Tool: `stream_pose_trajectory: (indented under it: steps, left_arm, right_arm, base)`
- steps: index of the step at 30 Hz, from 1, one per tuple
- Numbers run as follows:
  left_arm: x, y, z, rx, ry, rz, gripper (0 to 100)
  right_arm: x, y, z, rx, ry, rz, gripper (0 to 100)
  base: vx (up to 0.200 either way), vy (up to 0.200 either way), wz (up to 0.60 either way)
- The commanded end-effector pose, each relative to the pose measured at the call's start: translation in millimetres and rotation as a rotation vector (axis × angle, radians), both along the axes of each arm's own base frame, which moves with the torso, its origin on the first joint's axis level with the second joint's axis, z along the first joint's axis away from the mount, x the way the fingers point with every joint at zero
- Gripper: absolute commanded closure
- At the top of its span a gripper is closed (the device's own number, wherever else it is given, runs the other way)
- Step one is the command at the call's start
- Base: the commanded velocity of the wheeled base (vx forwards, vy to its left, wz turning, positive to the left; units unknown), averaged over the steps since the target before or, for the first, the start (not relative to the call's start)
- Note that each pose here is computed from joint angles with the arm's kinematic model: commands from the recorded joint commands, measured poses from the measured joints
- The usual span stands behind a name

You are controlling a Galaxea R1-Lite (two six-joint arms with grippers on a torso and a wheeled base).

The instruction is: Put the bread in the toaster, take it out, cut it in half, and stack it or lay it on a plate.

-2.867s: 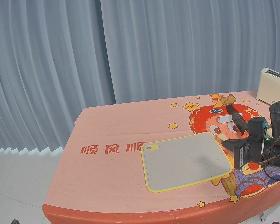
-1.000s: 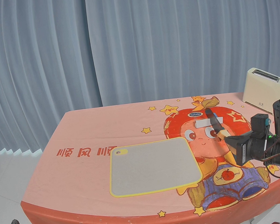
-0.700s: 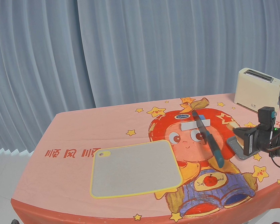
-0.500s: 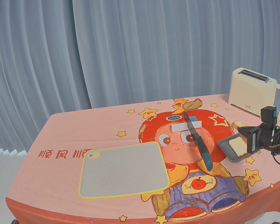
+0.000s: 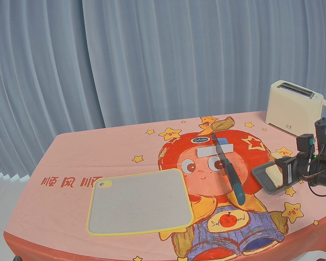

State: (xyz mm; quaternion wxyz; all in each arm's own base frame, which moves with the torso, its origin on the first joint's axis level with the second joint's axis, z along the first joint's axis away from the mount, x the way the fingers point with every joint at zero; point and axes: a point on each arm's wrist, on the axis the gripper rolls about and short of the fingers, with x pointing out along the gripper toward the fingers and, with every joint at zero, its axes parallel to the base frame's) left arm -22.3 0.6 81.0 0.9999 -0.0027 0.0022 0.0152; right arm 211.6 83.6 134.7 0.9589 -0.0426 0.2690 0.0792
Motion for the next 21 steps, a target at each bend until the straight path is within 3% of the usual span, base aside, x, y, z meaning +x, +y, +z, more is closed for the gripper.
stream_pose_trajectory:
  steps: [1,21]
  left_arm:
    - [1,0,-5,-0.001,0.017,0.002,100]
    - [1,0,-5,-0.001,0.017,0.002,100]
  right_arm:
    - [6,2,-13,-0.025,0.052,-0.005,100]
    - [15,-4,-26,-0.05,0.1,-0.049,100]
  base:
    - [0.0,0.0,0.0]
    - [0.0,0.0,0.0]
